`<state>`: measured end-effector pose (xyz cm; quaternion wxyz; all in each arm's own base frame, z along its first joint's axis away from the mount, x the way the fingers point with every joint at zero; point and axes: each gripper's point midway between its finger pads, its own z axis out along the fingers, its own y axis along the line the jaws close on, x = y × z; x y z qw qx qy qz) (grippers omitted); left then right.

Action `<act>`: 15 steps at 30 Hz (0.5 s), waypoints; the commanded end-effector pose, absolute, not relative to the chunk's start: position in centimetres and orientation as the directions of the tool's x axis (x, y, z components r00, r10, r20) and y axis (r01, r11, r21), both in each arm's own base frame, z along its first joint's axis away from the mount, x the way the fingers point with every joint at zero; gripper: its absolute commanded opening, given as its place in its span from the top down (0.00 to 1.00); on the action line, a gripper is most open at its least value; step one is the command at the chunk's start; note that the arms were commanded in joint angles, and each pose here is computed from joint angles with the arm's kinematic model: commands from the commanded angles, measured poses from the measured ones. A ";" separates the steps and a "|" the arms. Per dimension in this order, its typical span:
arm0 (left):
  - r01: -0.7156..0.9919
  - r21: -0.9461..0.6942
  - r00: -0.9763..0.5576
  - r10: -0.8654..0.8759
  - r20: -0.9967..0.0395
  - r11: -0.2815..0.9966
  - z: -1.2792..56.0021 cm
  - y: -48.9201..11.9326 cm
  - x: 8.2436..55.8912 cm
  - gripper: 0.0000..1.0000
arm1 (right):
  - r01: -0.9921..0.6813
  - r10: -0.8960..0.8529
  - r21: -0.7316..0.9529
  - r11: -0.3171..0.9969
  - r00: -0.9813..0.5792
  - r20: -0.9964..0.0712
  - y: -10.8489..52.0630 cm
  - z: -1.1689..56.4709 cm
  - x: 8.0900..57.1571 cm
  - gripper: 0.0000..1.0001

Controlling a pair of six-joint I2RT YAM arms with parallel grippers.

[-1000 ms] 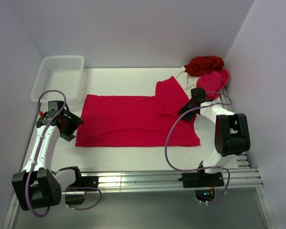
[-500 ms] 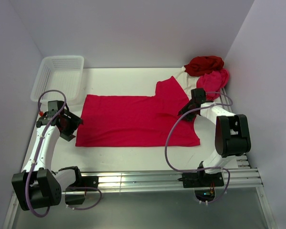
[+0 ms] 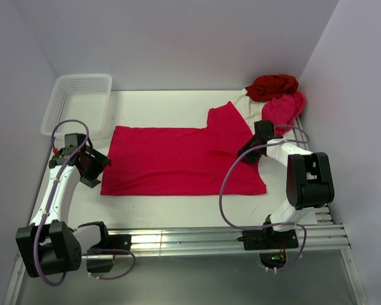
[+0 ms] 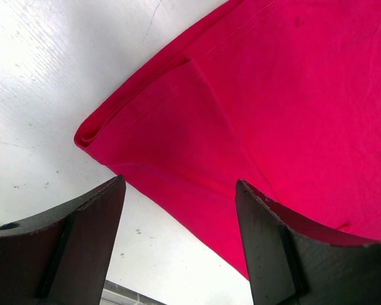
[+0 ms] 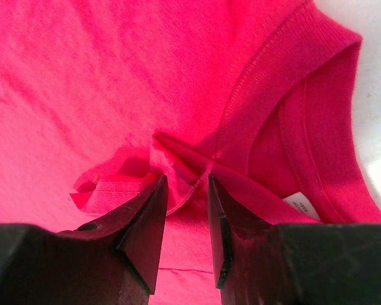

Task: Roll the t-shirts
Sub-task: Fold the tshirt

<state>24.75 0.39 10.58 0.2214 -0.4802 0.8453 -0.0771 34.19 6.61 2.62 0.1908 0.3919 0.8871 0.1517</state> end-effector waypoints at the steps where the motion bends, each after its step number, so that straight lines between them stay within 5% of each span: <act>1: -0.746 -0.381 -0.439 -0.834 -0.336 0.546 12.2 0.5 26.2 0.24 | 0.618 0.764 0.465 0.634 -0.592 -0.255 6.6 3.6 35.5 0.62; 7: -0.743 -0.380 -0.442 -0.830 -0.341 0.551 12.5 0.5 26.4 0.24 | 0.625 0.777 0.472 0.622 -0.566 -0.274 6.3 3.9 36.3 0.94; 15: -0.739 -0.373 -0.450 -0.823 -0.347 0.561 12.7 0.6 26.6 0.24 | 0.609 0.772 0.479 0.633 -0.545 -0.327 5.8 5.4 37.5 1.00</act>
